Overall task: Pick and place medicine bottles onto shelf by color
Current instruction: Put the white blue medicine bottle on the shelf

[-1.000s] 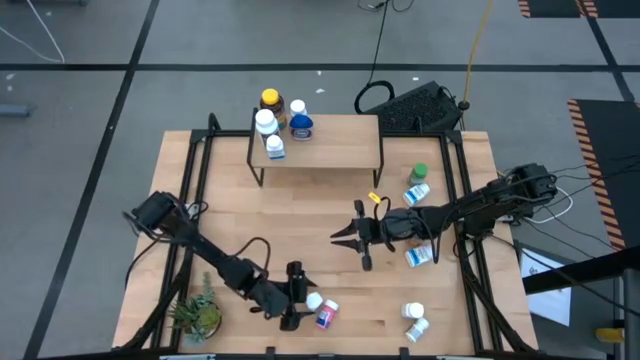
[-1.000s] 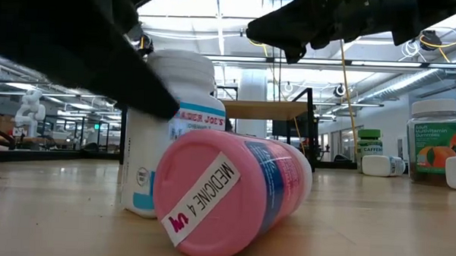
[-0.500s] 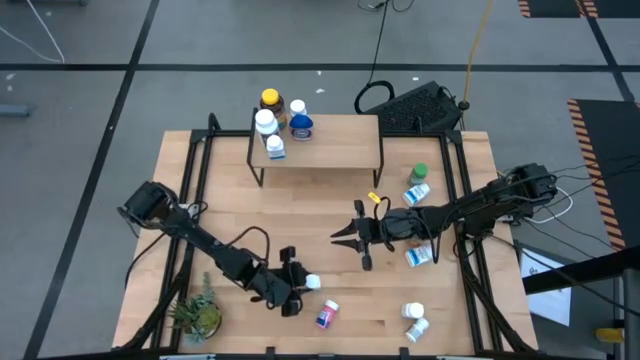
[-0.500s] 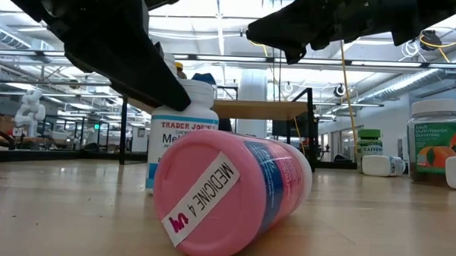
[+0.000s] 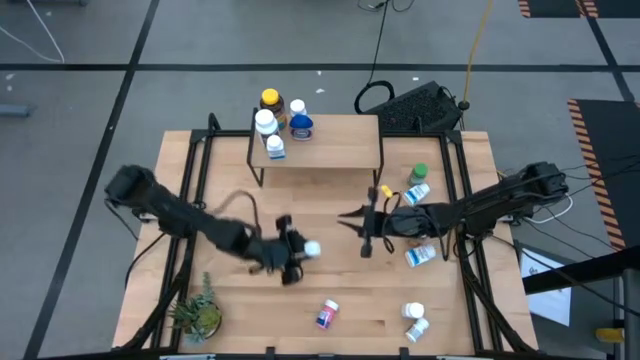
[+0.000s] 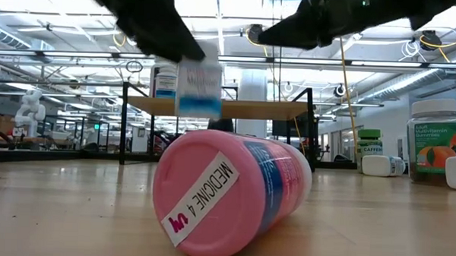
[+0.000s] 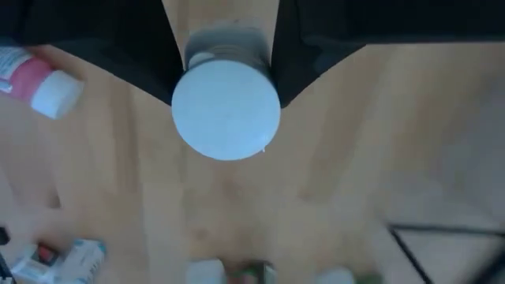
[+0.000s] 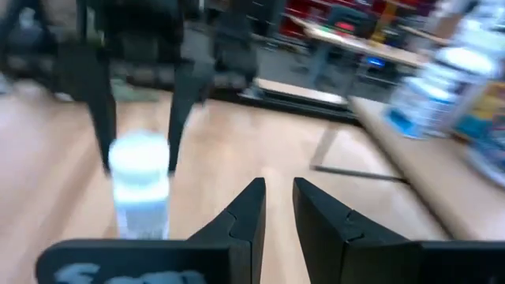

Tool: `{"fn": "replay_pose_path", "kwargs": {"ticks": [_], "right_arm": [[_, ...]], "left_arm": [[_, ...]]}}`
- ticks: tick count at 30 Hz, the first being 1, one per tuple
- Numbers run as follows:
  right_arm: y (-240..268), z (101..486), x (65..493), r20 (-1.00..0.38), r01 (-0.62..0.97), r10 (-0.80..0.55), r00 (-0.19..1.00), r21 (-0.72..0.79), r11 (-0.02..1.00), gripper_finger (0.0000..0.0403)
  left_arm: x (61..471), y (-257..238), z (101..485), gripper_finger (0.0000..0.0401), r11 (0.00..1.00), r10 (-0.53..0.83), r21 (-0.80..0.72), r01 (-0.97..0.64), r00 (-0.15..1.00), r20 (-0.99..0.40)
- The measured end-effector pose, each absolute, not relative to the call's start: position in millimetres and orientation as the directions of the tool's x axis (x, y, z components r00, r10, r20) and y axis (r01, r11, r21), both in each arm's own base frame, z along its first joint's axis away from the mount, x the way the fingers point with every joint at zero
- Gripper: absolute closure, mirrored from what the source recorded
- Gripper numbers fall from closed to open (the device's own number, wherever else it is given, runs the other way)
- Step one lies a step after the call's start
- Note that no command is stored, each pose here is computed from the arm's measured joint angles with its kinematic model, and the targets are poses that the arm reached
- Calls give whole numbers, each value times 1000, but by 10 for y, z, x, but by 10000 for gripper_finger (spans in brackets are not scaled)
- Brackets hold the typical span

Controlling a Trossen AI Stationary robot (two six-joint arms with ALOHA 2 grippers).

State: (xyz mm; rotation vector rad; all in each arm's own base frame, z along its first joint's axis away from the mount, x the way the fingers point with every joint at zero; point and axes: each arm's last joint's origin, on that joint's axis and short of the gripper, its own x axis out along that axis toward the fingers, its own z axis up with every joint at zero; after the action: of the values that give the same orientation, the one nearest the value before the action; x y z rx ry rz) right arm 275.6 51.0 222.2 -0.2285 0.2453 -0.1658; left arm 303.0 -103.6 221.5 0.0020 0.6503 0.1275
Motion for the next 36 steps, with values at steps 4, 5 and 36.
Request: {"fn": "replay_pose_path", "kwargs": {"ticks": [4, 5, 36], "right_arm": [[486, 2398, 2652, -173, 156, -196, 965, -218, 963, 344], [489, 2423, 2632, -169, 154, -192, 967, -216, 964, 344], [420, 2450, 2628, -160, 161, -213, 964, -288, 944, 344]], "left_arm": [[2883, -471, 2655, 243, 974, 224, 139, -176, 816, -533], [2846, -327, 2745, 243, 968, 247, 160, -192, 823, -511], [2550, 1281, 2919, 218, 960, 277, 168, -225, 861, -427]]}}
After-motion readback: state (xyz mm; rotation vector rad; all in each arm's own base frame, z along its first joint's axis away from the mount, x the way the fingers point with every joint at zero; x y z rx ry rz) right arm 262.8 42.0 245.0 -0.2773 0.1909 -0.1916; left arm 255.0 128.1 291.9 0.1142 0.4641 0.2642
